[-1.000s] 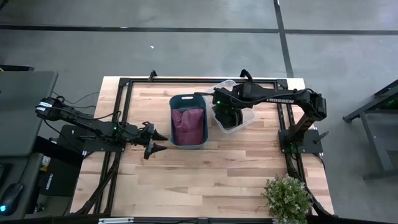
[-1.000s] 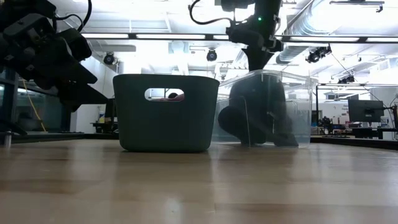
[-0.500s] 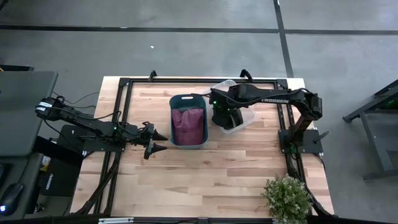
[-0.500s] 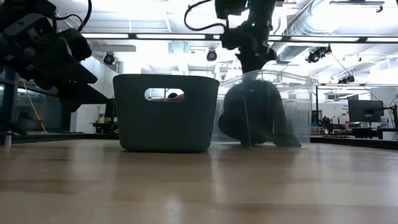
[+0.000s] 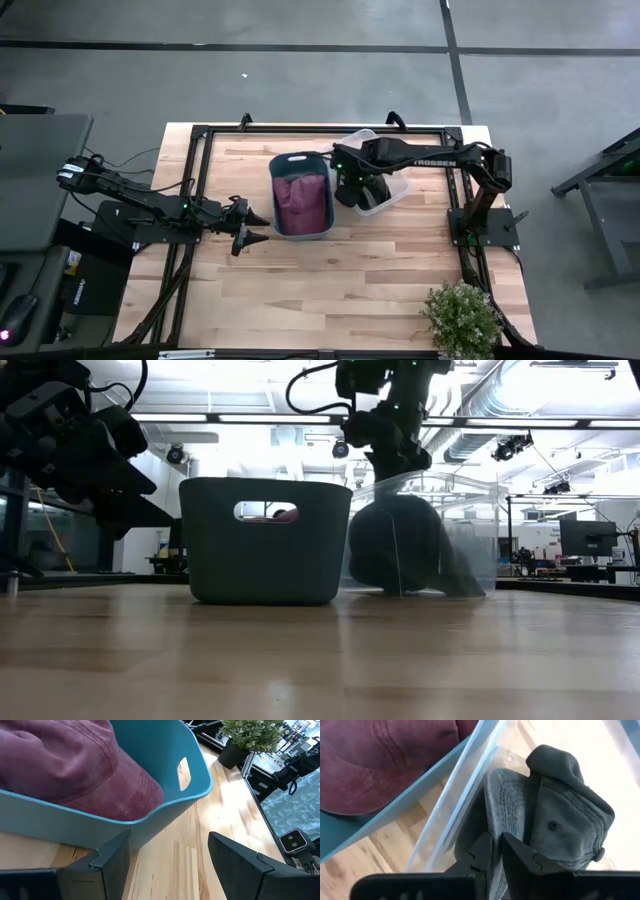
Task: Pick & Place hat
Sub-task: Put the black cap into the transparent bin
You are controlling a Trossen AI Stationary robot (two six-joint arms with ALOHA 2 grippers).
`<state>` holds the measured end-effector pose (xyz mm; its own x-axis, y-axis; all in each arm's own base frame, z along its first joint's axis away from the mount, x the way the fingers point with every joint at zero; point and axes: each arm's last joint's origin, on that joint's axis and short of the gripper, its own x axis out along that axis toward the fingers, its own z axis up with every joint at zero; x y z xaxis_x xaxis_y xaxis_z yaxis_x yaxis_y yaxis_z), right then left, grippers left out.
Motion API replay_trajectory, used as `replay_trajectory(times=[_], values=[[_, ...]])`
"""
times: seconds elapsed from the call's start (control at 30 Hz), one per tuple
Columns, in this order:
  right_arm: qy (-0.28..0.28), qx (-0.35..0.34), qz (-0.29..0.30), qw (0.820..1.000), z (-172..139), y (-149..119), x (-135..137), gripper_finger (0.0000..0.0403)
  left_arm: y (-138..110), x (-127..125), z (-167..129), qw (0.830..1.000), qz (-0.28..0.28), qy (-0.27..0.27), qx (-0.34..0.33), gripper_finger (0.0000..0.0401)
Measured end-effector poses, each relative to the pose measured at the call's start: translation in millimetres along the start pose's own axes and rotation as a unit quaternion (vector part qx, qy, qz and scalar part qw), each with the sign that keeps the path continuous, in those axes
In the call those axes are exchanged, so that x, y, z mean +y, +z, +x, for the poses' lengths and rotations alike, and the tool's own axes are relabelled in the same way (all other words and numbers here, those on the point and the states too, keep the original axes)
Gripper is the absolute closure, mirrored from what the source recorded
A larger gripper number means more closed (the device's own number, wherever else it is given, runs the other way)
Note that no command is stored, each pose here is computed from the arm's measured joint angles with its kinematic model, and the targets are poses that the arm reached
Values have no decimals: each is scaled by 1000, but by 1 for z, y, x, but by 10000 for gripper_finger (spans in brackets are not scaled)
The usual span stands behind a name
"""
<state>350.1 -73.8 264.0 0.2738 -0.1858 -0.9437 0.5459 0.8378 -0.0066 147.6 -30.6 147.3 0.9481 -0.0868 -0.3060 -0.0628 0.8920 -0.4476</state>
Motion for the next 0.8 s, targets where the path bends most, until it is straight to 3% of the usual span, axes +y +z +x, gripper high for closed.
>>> replay_trajectory(times=[0.23, 0.6, 0.8], values=[[-18, -3, -5, 1000, 0, 0, -1, 332, 0, 0, 0, 1000, 0, 0, 0, 155], [-8, 9, -12, 1000, -1, -2, -1, 208, 0, 0, 0, 1000, 0, 0, 0, 155], [12, 15, -14, 1000, -5, -2, 0, 184, 0, 0, 0, 1000, 0, 0, 0, 155]])
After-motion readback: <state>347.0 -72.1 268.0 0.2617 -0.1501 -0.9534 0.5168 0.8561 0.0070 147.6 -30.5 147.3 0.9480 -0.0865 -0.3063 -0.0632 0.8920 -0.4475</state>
